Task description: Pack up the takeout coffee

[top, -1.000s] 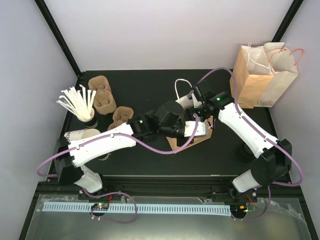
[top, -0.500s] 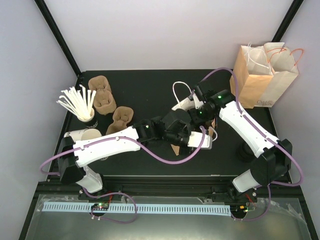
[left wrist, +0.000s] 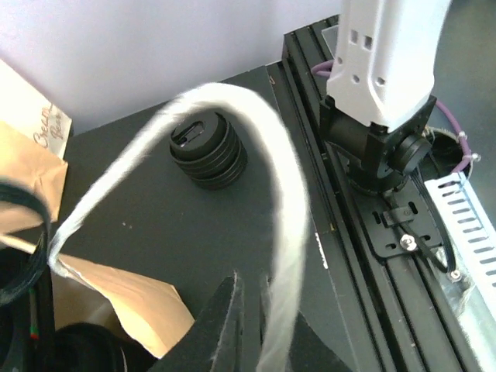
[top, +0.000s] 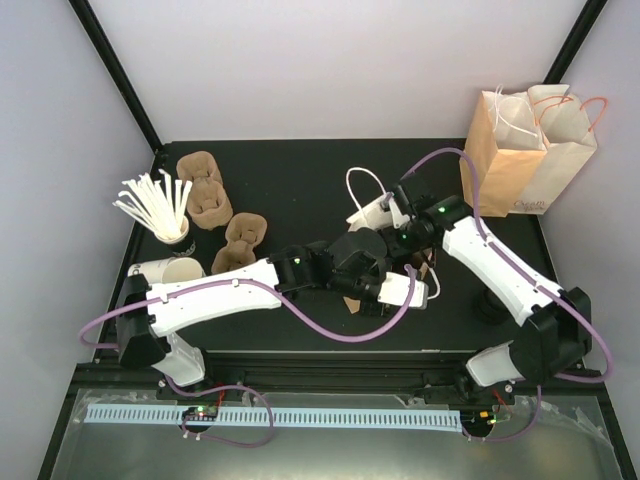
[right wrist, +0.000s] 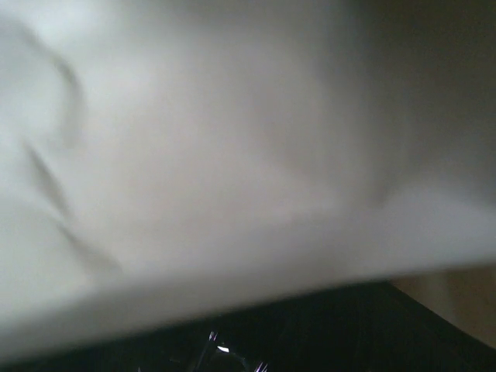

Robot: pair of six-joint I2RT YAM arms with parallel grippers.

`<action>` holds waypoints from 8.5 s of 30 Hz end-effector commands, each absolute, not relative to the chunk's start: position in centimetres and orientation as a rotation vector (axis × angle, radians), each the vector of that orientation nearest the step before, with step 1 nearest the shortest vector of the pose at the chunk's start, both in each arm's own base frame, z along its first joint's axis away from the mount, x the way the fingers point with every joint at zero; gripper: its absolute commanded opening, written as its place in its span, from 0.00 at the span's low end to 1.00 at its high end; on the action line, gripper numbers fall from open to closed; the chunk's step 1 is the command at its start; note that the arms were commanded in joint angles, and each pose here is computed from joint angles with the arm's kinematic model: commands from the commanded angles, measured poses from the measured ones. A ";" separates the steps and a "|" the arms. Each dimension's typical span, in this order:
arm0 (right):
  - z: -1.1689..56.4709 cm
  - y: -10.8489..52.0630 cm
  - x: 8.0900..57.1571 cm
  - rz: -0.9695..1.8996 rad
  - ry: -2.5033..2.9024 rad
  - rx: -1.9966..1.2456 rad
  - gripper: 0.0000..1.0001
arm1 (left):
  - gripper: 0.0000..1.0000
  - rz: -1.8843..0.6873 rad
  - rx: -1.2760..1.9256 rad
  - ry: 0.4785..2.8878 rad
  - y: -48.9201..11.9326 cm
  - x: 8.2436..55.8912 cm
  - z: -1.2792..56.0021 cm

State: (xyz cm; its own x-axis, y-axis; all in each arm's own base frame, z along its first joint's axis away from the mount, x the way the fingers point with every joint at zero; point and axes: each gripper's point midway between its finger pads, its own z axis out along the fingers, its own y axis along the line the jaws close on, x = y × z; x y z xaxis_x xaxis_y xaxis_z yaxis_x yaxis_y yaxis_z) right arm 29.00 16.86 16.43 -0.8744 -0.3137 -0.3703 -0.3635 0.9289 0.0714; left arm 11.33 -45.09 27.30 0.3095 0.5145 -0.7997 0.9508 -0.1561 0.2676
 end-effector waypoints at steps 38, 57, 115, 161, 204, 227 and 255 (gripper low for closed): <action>15.0 15.0 27.8 0.150 2.643 -0.537 0.01 | 0.99 -0.852 0.362 2.037 -22.7 31.3 38.1; 14.0 14.5 26.8 0.154 2.591 -0.536 0.01 | 0.98 -1.334 0.836 1.980 -32.9 33.3 34.5; 17.2 21.3 22.1 0.169 2.377 -0.947 0.01 | 0.01 -0.853 1.072 2.206 -31.1 24.1 32.1; 13.3 23.1 23.1 0.258 2.403 -0.774 0.01 | 0.97 -1.222 0.210 2.334 -25.3 37.8 31.8; 6.7 21.8 18.1 0.103 2.504 -0.643 0.01 | 0.51 -1.780 0.051 3.029 -34.6 31.1 8.2; 9.5 21.7 19.5 0.056 2.694 -0.809 0.01 | 0.33 -2.025 0.100 2.973 -37.4 29.5 10.6; 3.9 22.8 22.1 0.077 3.030 -1.031 0.01 | 0.90 -1.574 -0.122 2.628 -27.3 41.4 15.2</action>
State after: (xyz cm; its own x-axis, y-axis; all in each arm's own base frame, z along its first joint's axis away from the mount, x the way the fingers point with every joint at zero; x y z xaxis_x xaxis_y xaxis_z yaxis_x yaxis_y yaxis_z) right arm 26.68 24.67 11.89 -0.7860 -0.5499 -0.2825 -0.5765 0.8170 0.0138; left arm 38.67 -28.82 10.57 -0.9910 -0.0426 0.1267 -0.1307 0.5067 -0.8522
